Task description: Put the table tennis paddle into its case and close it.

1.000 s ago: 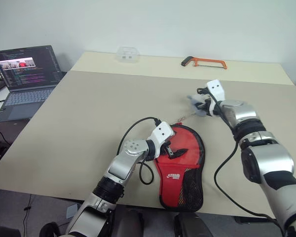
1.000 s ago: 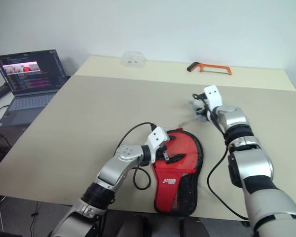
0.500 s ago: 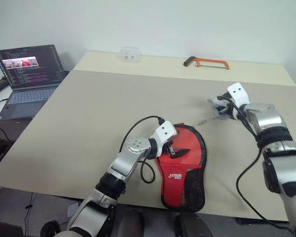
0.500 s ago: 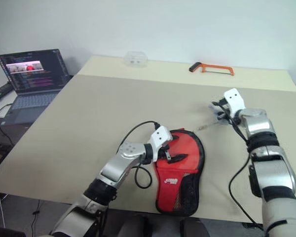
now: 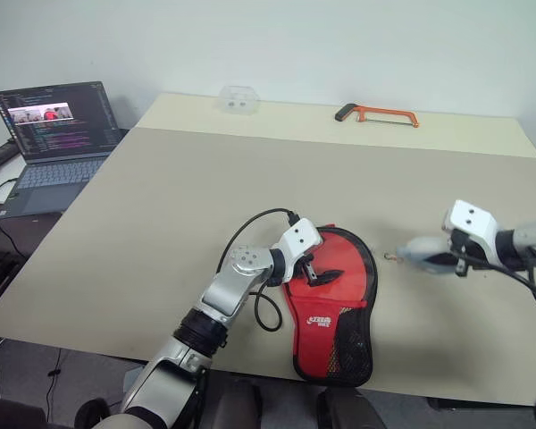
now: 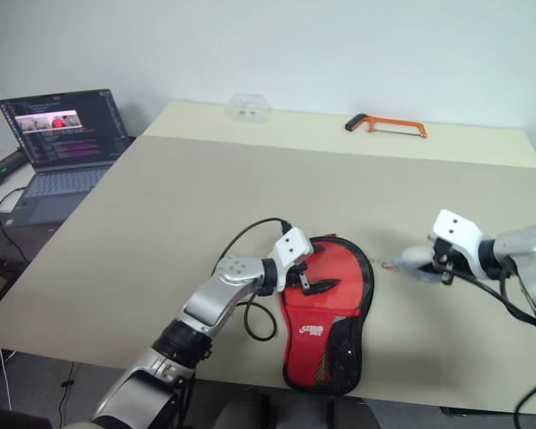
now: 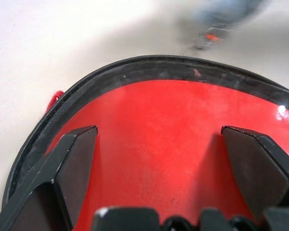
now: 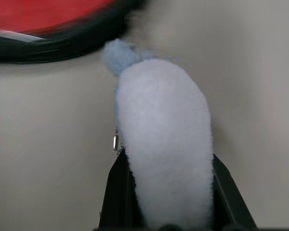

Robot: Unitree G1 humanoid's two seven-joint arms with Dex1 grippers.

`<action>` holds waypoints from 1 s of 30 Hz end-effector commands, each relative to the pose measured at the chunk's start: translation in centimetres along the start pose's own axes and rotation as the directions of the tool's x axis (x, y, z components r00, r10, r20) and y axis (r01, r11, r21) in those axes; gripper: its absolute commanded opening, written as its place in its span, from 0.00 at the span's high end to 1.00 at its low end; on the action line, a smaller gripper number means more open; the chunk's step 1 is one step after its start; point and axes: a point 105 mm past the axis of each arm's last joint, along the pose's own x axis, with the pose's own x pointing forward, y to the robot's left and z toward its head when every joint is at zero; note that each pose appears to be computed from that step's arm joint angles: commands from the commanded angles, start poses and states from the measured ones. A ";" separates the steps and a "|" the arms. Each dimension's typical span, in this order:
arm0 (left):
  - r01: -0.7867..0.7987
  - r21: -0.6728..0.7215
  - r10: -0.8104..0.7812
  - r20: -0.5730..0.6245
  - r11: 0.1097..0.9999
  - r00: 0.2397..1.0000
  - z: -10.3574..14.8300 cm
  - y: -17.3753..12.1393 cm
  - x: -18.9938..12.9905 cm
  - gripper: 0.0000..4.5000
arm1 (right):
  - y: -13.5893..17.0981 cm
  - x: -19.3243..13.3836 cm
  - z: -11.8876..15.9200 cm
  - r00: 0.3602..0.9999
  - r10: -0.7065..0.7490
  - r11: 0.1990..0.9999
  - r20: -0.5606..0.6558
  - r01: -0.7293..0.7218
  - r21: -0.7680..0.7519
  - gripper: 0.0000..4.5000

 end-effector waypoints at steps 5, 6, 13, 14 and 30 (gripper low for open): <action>0.002 -0.005 -0.003 -0.136 1.000 0.991 -3.4 -0.2 0.1 0.00 | 5.7 -1.3 1.5 0.962 0.272 0.959 0.022 -0.270 -0.087 0.91; 0.003 -0.006 -0.004 -0.137 1.000 0.991 -3.4 -0.2 0.1 0.00 | 6.6 -1.2 1.5 0.950 0.310 0.947 0.019 -0.307 -0.098 0.91; 0.003 -0.006 -0.004 -0.154 1.000 0.988 -3.7 -0.1 0.0 0.00 | 12.5 0.1 1.4 0.862 0.507 0.847 -0.014 -0.502 -0.174 0.91; 0.003 -0.006 -0.003 -0.159 1.000 0.987 -3.8 0.0 -0.1 0.00 | 13.3 0.4 1.3 0.845 0.534 0.829 -0.017 -0.528 -0.185 0.91; -0.026 0.012 0.028 -0.210 1.000 0.977 -4.2 1.1 -0.7 0.00 | 18.8 1.7 1.2 0.711 0.703 0.685 0.002 -0.676 -0.272 0.92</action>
